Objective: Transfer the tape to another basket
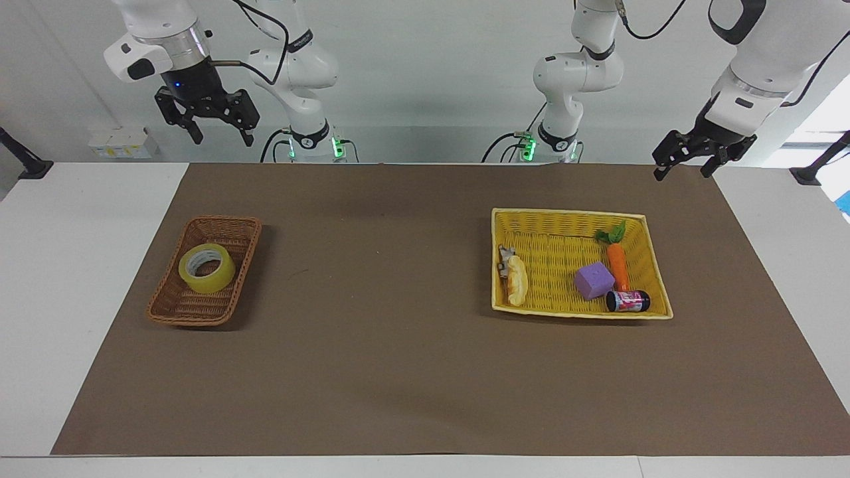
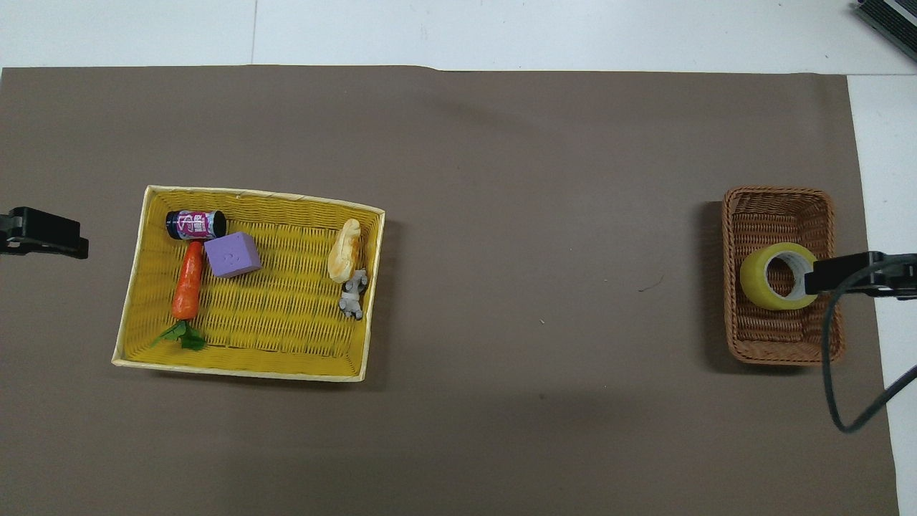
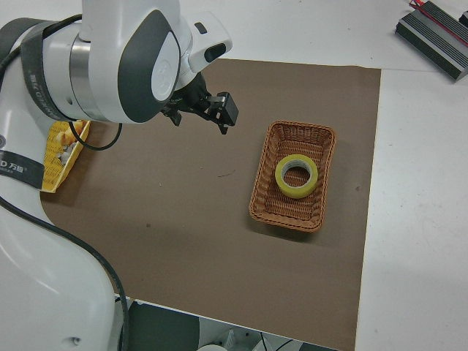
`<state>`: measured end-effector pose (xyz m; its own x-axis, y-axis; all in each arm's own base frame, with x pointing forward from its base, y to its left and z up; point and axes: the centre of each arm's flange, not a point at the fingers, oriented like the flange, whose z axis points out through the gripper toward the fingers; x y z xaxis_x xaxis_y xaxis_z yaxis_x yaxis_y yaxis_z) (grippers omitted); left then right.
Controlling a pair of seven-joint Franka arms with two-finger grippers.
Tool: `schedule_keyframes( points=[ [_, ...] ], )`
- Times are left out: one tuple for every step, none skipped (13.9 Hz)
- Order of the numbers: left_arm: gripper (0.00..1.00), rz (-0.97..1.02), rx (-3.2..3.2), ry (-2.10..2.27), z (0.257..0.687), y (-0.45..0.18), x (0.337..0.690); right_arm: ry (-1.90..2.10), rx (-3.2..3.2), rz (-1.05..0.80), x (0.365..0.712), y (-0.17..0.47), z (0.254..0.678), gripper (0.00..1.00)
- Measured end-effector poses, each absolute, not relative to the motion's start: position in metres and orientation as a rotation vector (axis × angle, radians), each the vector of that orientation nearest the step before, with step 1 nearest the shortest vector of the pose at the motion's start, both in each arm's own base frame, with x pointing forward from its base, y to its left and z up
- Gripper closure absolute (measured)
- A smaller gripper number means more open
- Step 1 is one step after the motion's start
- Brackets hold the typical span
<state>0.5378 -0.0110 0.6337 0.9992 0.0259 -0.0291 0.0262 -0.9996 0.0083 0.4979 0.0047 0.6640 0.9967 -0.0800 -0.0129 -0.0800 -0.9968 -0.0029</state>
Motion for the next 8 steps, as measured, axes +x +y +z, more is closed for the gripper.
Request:
schedule_keyframes(
  points=[
    [0.0,-0.045,3.132,0.041,0.6337,-0.011,0.5378,0.123,-3.136,0.02,0.4979,0.0057,0.6639,0.0],
    [0.0,-0.045,3.132,0.041,0.6337,-0.011,0.5378,0.122,-3.136,0.021,0.4979,0.0059,0.6639,0.0],
    [0.0,-0.045,3.132,0.041,0.6337,-0.011,0.5378,0.122,-3.135,0.022,0.4978,0.0058,0.6638,0.0],
    [0.0,-0.045,3.132,0.041,0.6337,-0.011,0.5378,0.122,-3.134,0.024,0.4977,0.006,0.6637,0.0],
    [0.0,-0.045,3.132,0.041,0.6337,-0.011,0.5378,0.122,-3.134,0.025,0.4976,0.006,0.6636,0.0],
    [0.0,-0.045,3.132,0.041,0.6337,-0.011,0.5378,0.122,-3.134,0.025,0.4976,0.006,0.6636,0.0],
    [0.0,-0.045,3.132,0.041,0.6337,-0.011,0.5378,0.122,-3.134,0.025,0.4976,0.0059,0.6636,0.0],
    [0.0,-0.046,3.132,0.041,0.6337,-0.011,0.5378,0.122,-3.133,0.025,0.4976,0.0059,0.6636,0.0]
  ],
)
